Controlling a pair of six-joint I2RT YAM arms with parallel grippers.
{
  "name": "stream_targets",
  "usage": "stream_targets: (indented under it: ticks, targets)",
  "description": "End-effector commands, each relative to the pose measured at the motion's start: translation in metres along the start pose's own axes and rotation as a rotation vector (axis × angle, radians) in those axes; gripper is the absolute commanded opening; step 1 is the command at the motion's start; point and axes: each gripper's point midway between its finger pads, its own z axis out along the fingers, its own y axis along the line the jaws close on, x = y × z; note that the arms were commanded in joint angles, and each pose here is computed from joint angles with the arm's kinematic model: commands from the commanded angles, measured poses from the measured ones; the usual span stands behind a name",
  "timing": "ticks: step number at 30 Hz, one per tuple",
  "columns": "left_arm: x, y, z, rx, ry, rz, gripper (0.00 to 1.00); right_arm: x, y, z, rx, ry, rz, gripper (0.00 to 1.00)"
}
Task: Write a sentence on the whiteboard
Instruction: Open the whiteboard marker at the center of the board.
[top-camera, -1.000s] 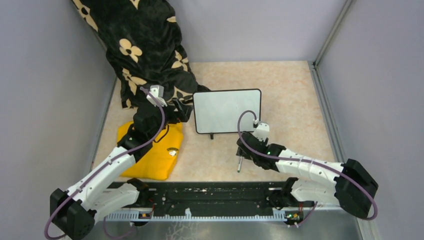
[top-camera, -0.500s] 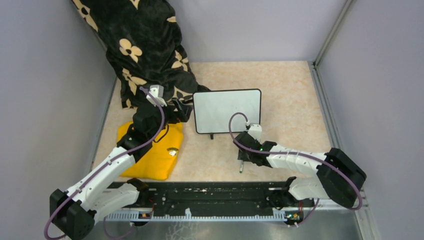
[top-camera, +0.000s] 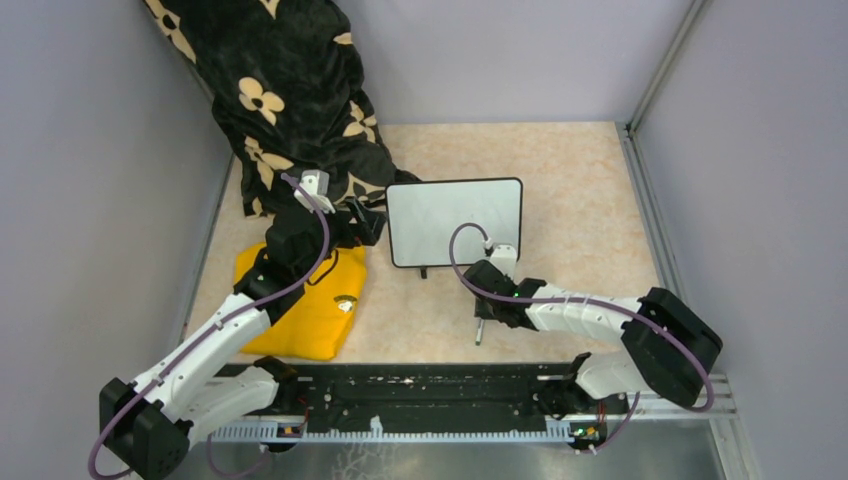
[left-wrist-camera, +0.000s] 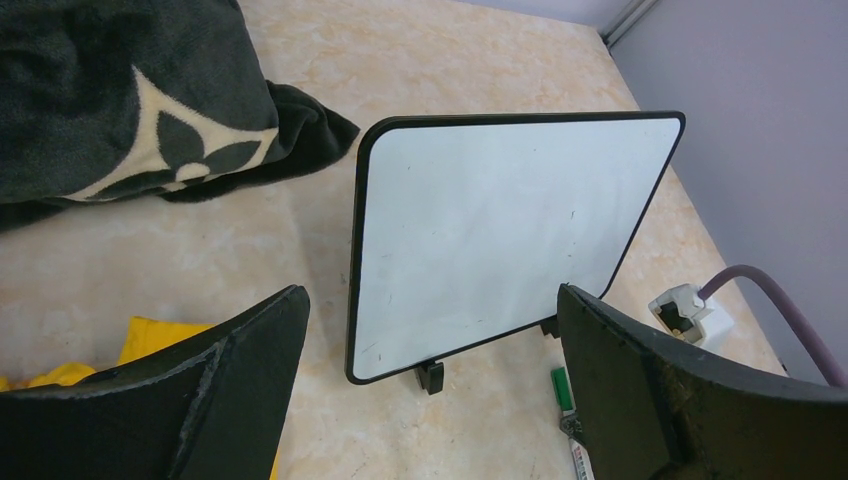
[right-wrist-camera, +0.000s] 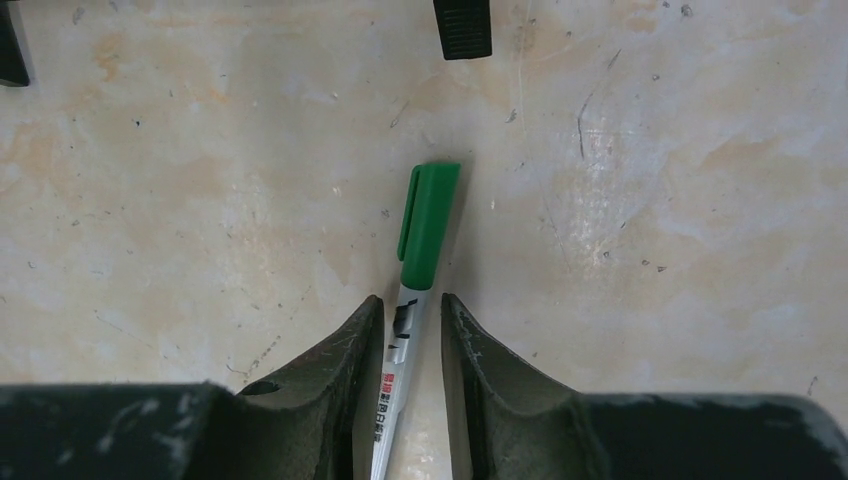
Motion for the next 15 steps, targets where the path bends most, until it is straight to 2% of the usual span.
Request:
stream_targets:
  ticks: [1, 8, 15]
  targets:
    - [-0.0161, -0.009, -0.0024, 0.038, -0.049, 0.007, 0.99, 0.0143, -0.0004, 0.0048, -0.003, 0.06, -0.015, 0.26]
    - [-0.0166, -0.0099, -0.0027, 0.041, -0.05, 0.007, 0.99, 0.0174, 0.0001, 0.0055, -0.01, 0.071, -0.017, 0.18]
    - [-0.0168, -0.012, -0.0035, 0.053, -0.052, 0.004, 0.99, 0.014, 0.0044, 0.002, -0.035, 0.062, -0.018, 0.05]
